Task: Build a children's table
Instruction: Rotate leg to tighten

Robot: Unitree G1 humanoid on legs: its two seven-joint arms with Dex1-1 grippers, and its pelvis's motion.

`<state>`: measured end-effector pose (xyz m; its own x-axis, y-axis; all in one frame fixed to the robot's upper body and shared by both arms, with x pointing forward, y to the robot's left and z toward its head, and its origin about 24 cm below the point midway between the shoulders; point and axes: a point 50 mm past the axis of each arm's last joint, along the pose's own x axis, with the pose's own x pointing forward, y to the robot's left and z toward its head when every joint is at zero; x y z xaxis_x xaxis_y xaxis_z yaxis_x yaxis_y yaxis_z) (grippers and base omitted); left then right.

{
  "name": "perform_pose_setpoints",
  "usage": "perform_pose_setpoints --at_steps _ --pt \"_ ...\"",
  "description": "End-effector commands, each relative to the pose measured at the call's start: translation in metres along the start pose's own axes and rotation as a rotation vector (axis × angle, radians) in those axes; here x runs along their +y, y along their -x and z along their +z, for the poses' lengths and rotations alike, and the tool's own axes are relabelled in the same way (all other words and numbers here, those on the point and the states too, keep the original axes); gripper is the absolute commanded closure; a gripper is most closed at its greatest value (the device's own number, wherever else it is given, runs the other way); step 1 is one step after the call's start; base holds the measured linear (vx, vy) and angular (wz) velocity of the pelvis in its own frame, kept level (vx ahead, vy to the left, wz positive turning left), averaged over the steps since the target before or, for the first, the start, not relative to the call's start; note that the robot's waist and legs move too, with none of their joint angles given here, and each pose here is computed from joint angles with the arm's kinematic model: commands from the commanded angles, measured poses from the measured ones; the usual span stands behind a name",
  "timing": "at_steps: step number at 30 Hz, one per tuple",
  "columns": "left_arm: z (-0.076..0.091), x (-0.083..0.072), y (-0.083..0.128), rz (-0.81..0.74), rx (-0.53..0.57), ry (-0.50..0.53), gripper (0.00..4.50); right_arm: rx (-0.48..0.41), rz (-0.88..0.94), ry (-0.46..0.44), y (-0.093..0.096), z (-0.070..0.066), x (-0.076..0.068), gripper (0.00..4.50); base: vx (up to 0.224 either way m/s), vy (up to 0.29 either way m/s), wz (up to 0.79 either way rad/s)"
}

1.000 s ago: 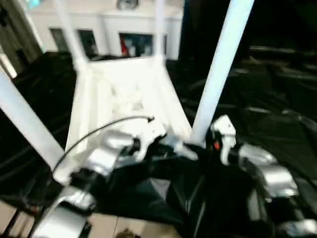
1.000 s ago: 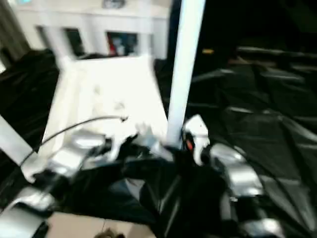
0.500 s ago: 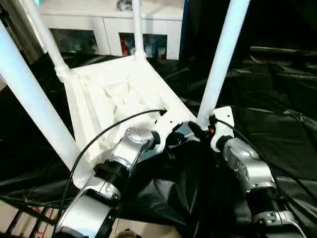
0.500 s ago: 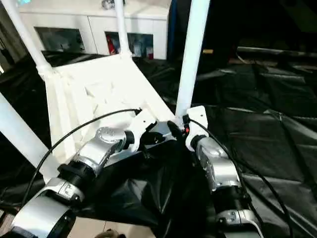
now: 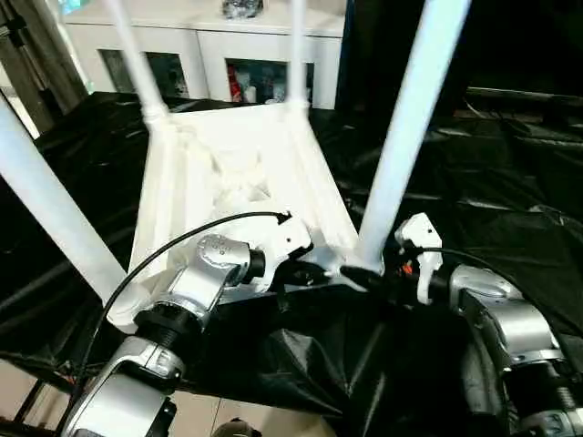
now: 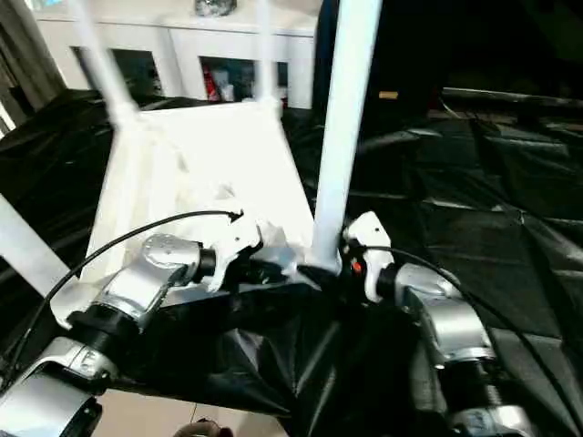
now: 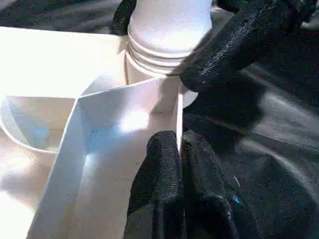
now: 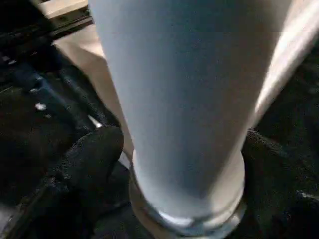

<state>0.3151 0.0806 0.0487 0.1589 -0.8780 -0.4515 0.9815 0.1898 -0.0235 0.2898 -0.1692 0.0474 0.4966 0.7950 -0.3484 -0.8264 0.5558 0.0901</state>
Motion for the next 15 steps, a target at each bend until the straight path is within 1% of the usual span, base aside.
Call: perform_pose_setpoints --at_steps 1,5,8,9,11,12,13,14,15 --pt "0.015 -0.009 -0.004 -0.097 -0.091 -0.051 4.5 0.025 0.173 0.028 -0.009 -0.001 0.018 0.66 0.0 0.0 0.0" --pt "0.012 -0.011 0.003 -0.137 -0.076 -0.058 4.5 0.07 0.208 0.064 -0.004 -0.002 0.018 0.66 0.0 0.0 0.0" --pt "0.007 -0.011 0.01 -0.159 -0.056 -0.062 4.5 0.086 0.227 0.066 -0.003 -0.001 0.017 0.66 0.0 0.0 0.0" --pt "0.006 -0.011 0.011 -0.161 -0.052 -0.063 4.5 0.081 0.229 0.065 -0.003 0.0 0.017 0.92 0.0 0.0 0.0" --pt "0.005 -0.011 0.014 -0.165 -0.046 -0.059 4.5 0.073 0.243 0.055 -0.003 0.002 0.017 0.92 0.0 0.0 0.0" --pt "0.004 -0.011 0.015 -0.166 -0.045 -0.059 4.5 0.074 0.247 0.054 -0.003 0.002 0.018 1.02 0.0 0.0 0.0" --pt "0.004 -0.011 0.016 -0.17 -0.041 -0.058 4.5 0.08 0.26 0.052 -0.002 0.001 0.019 1.02 0.0 0.0 0.0" --pt "0.003 -0.012 0.017 -0.171 -0.039 -0.057 4.5 0.092 0.274 0.053 -0.002 0.0 0.02 1.28 0.0 0.0 0.0" --pt "0.003 -0.012 0.017 -0.171 -0.039 -0.057 4.5 0.092 0.274 0.053 -0.002 0.0 0.02 1.34 0.0 0.0 0.0"
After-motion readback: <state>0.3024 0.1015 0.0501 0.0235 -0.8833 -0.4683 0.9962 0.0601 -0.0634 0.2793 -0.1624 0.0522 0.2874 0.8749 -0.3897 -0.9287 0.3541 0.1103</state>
